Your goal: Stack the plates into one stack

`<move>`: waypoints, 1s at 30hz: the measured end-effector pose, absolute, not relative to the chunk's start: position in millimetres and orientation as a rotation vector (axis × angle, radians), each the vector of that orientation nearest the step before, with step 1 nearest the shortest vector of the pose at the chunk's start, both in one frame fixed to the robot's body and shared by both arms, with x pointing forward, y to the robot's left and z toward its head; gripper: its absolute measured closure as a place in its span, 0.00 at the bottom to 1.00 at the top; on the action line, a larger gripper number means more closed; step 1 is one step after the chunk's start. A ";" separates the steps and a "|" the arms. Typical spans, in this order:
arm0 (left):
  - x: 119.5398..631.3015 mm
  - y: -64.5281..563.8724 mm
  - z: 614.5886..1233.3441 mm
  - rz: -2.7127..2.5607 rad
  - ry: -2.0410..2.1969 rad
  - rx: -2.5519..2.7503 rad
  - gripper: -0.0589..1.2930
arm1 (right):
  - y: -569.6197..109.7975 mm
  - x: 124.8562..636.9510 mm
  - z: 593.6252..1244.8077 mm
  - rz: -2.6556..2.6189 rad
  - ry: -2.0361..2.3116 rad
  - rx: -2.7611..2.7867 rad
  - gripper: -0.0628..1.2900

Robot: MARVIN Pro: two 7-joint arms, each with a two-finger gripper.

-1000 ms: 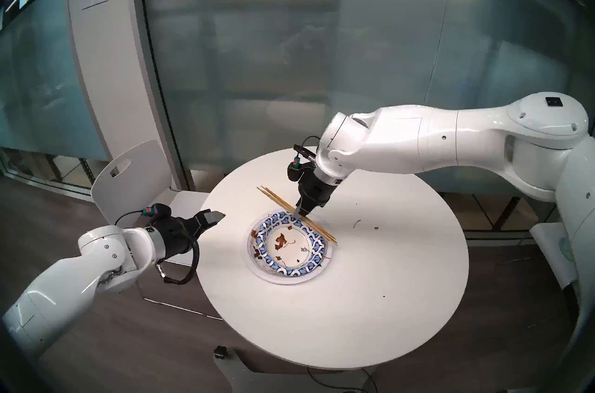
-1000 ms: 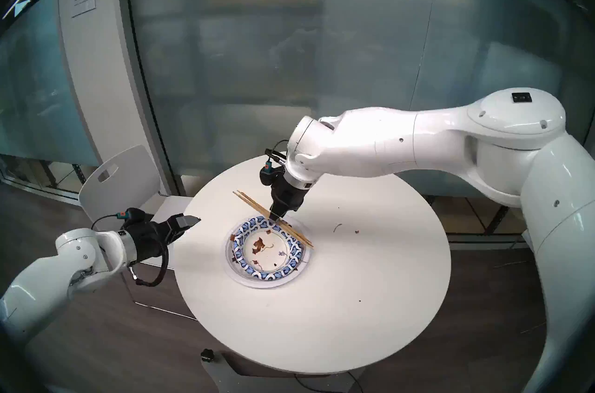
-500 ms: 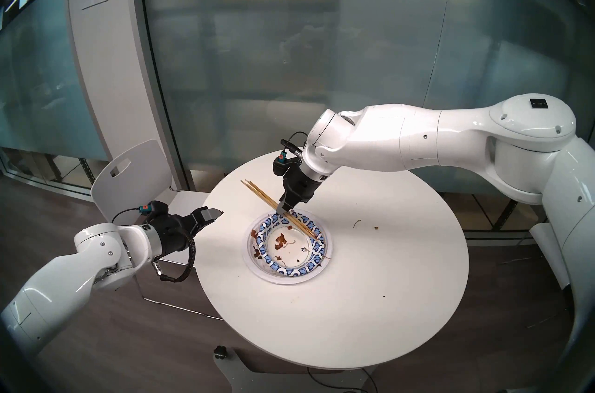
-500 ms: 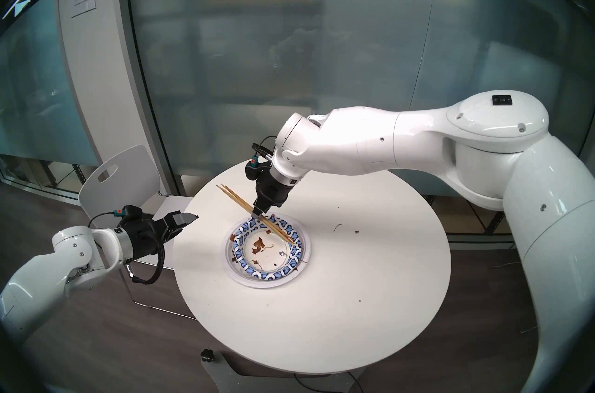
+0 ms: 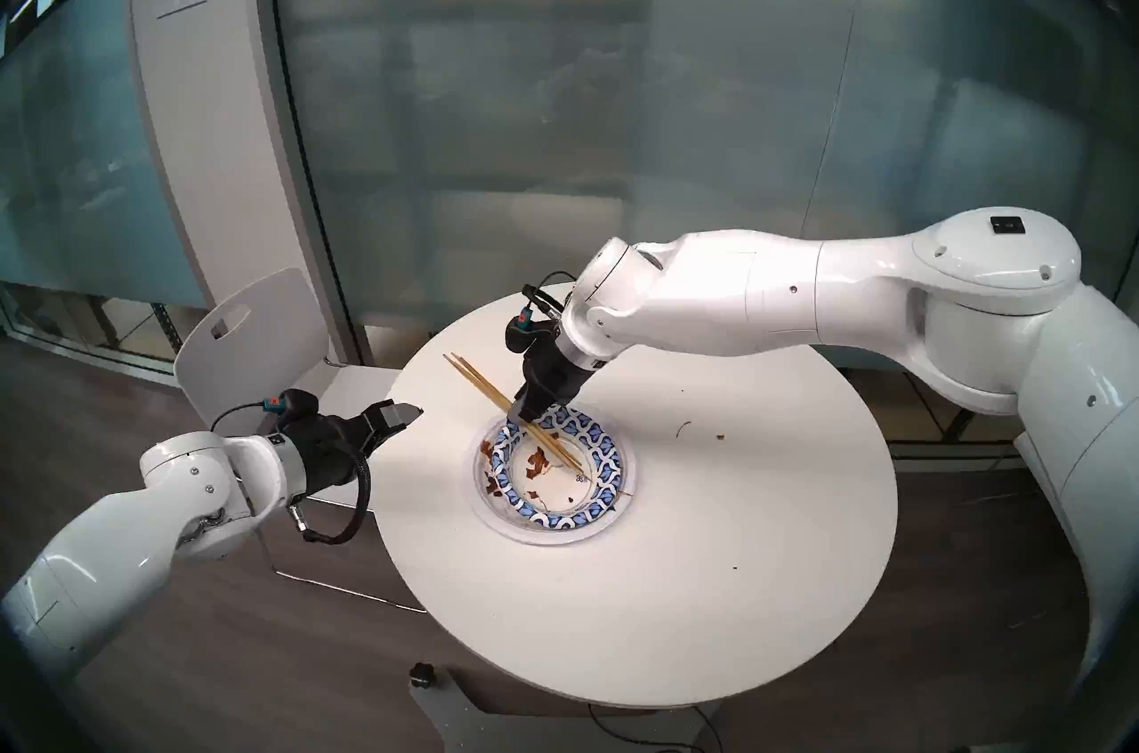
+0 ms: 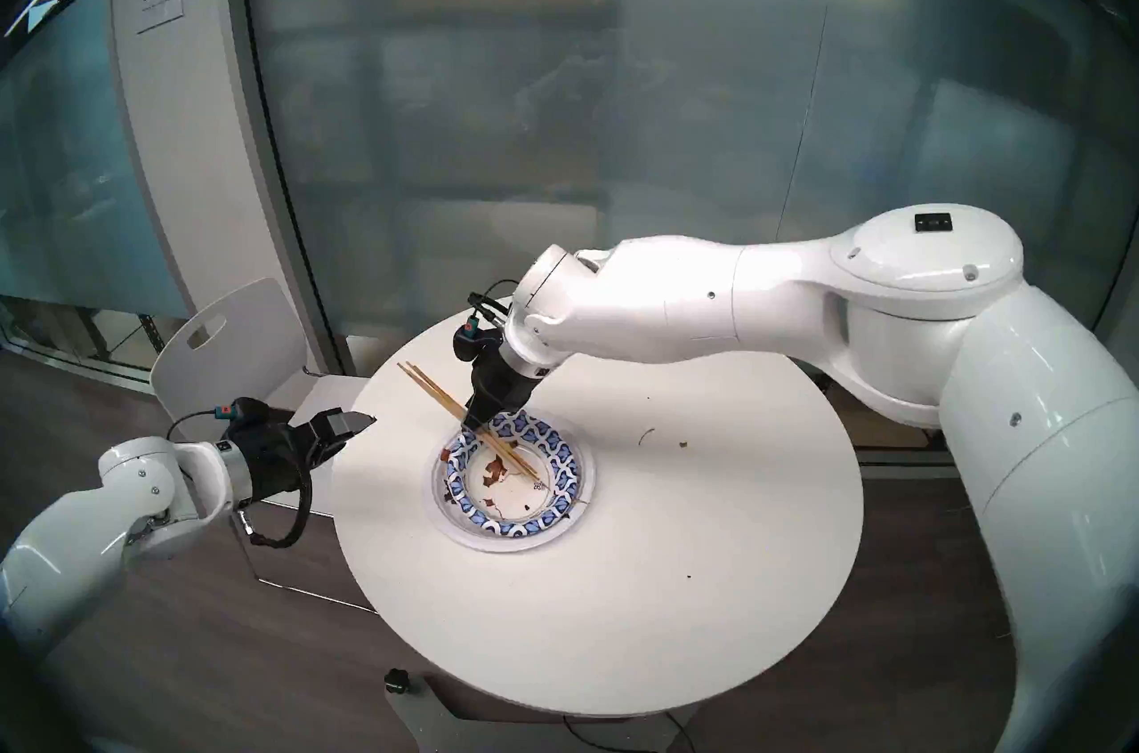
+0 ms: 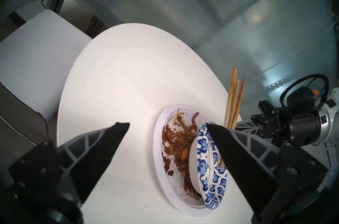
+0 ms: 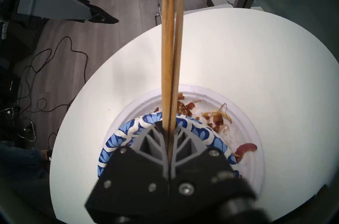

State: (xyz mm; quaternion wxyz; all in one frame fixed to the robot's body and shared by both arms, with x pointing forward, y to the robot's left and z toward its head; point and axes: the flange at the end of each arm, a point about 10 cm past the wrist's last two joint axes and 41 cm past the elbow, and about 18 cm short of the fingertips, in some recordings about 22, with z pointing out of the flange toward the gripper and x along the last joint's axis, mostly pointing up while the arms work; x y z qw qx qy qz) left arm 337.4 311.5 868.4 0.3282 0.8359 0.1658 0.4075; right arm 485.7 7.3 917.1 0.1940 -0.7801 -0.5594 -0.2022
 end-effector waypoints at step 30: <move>343.1 301.2 868.8 1.073 0.399 2.193 0.07 | -15.6 467.6 901.6 -0.594 -1.474 -2.319 0.97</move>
